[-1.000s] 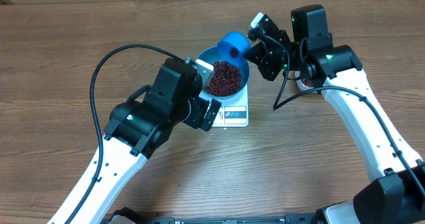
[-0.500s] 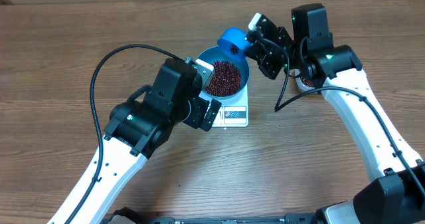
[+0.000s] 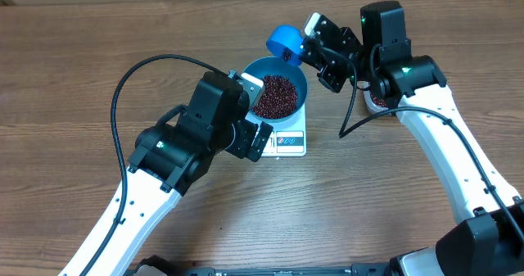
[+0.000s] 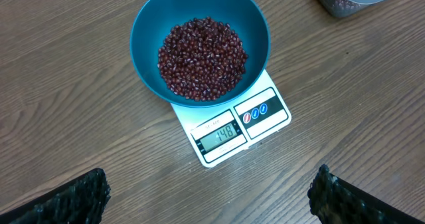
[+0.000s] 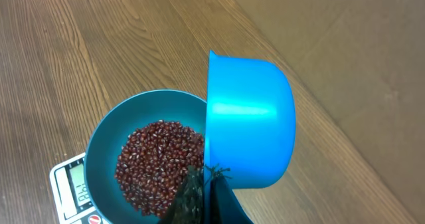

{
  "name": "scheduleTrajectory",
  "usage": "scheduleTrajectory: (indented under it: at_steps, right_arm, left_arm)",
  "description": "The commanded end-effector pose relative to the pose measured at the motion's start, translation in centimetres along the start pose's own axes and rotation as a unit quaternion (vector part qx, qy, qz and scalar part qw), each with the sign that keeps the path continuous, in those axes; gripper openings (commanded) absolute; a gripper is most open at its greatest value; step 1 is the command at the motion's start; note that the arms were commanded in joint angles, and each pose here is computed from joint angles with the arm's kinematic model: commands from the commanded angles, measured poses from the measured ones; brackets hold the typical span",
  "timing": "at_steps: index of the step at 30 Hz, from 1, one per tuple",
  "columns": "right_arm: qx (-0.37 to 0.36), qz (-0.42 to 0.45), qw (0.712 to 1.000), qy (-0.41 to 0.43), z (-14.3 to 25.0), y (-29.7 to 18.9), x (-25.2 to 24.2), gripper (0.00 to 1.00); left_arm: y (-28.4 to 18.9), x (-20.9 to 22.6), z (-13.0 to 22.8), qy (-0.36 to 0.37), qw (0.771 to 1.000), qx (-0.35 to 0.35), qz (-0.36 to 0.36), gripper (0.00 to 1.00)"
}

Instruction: Scoop item into bowl and weigh 150g on scale

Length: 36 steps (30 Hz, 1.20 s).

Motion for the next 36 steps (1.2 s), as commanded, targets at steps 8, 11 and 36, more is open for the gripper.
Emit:
scheduleTrajectory:
  at_steps: [8, 11, 36]
  right_arm:
    - [-0.025, 0.017, 0.999, -0.032, -1.95, -1.72, -0.15, 0.04]
    - [-0.024, 0.016, 1.0, -0.004, -1.92, -1.71, -0.12, 0.04]
    - [-0.026, 0.011, 0.981, 0.194, -1.9, -1.71, -0.12, 0.04]
  left_arm:
    - [-0.72, 0.09, -0.53, 0.004, 1.0, -0.015, 0.002, 1.0]
    - [-0.72, 0.09, -0.53, 0.004, 1.0, -0.015, 0.002, 0.99]
    - [-0.72, 0.09, -0.53, 0.004, 1.0, -0.015, 0.002, 1.0]
Point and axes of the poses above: each gripper's point midway between its finger pads, its own y axis out along the fingers, its own x axis along the line the jaws close on, z = x × y, the point moved 7 cm from there along -y, back along the fingers, and after that the axes turned 3 degrees about y, right-handed, at the moved point
